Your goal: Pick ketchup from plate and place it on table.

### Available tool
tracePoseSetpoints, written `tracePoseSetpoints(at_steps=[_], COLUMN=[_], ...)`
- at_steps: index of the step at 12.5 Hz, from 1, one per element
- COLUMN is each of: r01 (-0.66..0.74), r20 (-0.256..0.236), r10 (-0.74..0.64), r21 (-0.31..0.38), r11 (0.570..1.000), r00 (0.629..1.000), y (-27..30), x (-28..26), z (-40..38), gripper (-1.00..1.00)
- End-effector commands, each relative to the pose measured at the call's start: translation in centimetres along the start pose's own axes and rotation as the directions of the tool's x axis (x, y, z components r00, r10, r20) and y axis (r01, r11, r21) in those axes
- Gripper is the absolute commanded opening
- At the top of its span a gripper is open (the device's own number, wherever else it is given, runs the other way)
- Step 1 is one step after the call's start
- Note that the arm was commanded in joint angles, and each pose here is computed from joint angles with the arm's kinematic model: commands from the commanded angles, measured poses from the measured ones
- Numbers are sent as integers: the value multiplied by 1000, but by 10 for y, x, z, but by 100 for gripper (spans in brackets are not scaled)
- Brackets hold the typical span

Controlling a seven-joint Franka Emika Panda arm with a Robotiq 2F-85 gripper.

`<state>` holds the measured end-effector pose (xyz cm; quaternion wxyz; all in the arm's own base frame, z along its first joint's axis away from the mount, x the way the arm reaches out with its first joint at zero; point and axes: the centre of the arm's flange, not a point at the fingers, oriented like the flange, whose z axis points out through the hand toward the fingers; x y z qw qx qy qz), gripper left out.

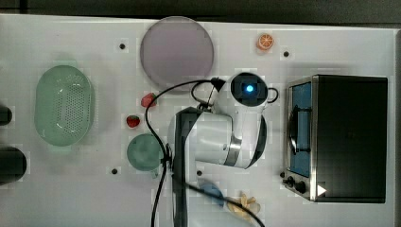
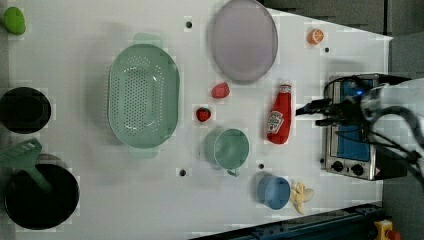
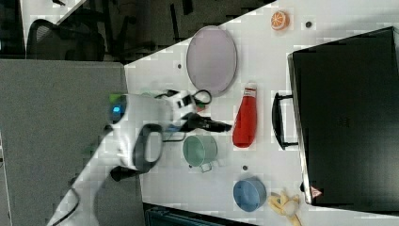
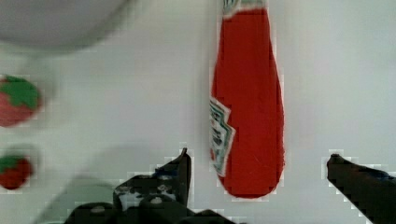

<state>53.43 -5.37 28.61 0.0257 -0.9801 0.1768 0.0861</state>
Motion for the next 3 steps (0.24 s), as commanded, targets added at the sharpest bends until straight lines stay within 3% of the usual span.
tracePoseSetpoints(at_steps=[1,3], r01=[-203,-333], r20=[-195,-154], r10=[219,344], r21=[98,91], r11=[974,939], r00=[956,926], y=[-27,-27], x=[0,-18], z=[-161,-212], gripper=[100,100])
